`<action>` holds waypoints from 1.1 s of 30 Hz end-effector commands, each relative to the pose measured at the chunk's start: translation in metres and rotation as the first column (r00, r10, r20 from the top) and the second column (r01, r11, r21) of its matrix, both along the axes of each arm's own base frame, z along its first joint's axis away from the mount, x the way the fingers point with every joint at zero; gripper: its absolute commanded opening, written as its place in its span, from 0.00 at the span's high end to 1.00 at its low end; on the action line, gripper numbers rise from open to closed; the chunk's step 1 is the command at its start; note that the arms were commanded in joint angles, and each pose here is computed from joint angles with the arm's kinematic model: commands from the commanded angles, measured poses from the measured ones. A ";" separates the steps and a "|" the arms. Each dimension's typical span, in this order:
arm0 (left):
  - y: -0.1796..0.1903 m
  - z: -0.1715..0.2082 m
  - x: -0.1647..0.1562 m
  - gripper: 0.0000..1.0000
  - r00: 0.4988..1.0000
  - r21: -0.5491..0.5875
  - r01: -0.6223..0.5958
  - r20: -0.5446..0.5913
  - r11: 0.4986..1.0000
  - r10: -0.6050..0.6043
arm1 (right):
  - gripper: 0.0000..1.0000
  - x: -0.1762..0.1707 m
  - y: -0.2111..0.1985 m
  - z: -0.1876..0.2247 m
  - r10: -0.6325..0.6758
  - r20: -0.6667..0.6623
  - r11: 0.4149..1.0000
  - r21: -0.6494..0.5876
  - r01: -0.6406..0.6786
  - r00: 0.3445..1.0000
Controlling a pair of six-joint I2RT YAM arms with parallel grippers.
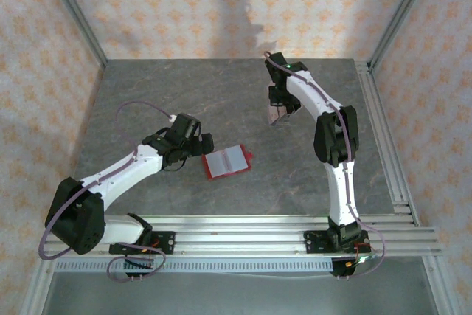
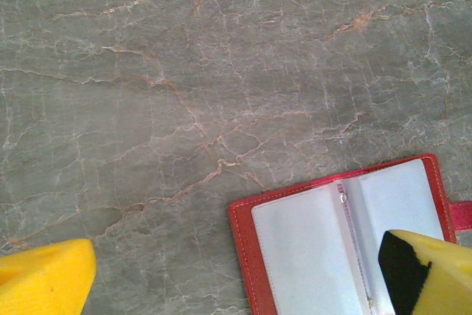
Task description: Put the credit cards into the card holder
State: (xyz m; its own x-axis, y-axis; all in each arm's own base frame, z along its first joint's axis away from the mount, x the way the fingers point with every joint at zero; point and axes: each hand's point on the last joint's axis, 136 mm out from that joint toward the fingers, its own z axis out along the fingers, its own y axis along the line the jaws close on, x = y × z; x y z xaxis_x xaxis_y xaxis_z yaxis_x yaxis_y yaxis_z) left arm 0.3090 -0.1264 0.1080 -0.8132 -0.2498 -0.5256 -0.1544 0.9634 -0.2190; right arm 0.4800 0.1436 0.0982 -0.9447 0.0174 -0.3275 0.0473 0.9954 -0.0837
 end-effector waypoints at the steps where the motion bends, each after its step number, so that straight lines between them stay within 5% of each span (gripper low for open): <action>1: 0.002 -0.004 0.002 0.00 1.000 -0.003 -0.021 -0.005 1.000 0.021 | 0.87 0.001 0.001 -0.007 -0.004 -0.025 1.000 0.010 0.004 1.000; 8: 0.002 -0.006 0.002 0.00 1.000 0.001 -0.019 -0.013 1.000 0.019 | 0.79 0.002 0.003 -0.008 -0.006 -0.028 0.999 0.031 0.006 1.000; 19: 0.000 -0.006 0.005 0.00 1.000 0.001 -0.016 -0.013 1.000 0.016 | 0.87 0.004 0.004 -0.005 -0.008 -0.022 0.999 0.045 0.009 1.000; 33: -0.001 -0.010 0.005 0.00 1.000 -0.001 -0.012 -0.021 1.000 0.012 | 0.84 0.009 0.006 0.005 -0.001 -0.003 0.998 0.060 0.001 1.000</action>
